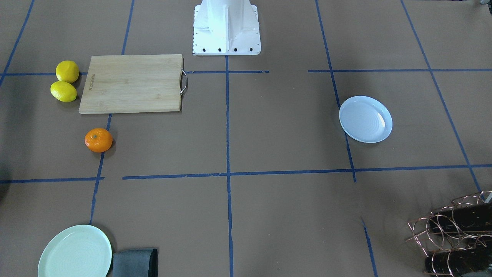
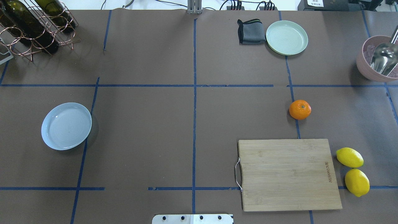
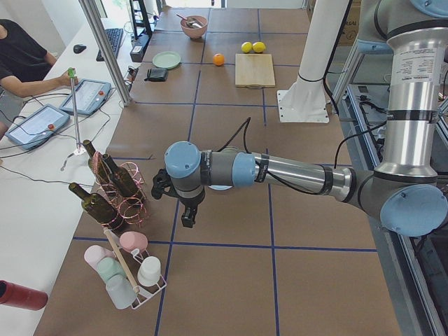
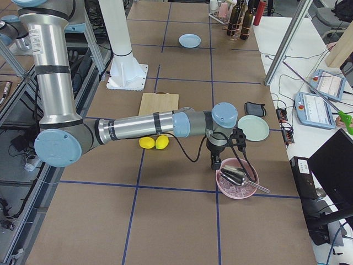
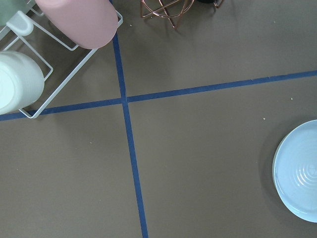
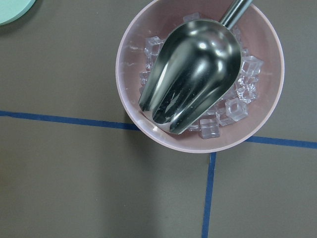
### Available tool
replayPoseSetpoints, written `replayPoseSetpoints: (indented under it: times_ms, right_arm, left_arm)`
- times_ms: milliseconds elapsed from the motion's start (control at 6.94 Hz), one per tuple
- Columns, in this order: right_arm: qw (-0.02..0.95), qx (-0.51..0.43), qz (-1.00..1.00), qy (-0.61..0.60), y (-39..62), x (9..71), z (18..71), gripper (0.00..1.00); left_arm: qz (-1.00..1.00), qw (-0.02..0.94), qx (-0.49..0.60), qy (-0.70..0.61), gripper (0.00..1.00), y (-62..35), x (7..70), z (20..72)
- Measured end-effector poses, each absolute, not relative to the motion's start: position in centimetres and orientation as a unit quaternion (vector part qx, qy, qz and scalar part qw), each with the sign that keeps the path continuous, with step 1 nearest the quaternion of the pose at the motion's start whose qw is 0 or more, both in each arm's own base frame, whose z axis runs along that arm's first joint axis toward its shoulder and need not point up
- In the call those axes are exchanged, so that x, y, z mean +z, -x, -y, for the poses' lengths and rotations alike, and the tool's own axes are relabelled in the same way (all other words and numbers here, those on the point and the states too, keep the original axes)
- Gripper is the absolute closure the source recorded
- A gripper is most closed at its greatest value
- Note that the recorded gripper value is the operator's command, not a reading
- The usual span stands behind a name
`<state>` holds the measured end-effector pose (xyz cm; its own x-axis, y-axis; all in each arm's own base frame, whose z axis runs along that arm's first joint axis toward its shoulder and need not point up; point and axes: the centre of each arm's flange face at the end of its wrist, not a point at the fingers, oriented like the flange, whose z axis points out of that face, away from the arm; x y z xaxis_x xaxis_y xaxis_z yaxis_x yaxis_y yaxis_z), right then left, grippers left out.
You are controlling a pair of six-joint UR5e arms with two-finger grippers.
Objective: Pick orange to plate
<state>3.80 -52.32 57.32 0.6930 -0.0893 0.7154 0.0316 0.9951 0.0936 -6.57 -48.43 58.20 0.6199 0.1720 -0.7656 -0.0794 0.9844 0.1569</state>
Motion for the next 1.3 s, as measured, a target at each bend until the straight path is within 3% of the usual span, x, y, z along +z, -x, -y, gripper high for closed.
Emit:
replayPoseSetpoints:
  times_ms: [865, 1297]
  right_arm:
    - [0.917, -0.027, 0.398, -0.029, -4.0, 58.4, 51.1, 0.00]
    - [0.912, -0.031, 0.407, -0.033, -3.7, 58.9, 51.0, 0.00]
  left_arm:
    - [-0.421, 0.888, 0.125, -0.137, 0.00, 5.0, 56.2, 48.1]
    - [-0.426, 0.892, 0.115, -0.097, 0.00, -7.8, 54.8, 48.3]
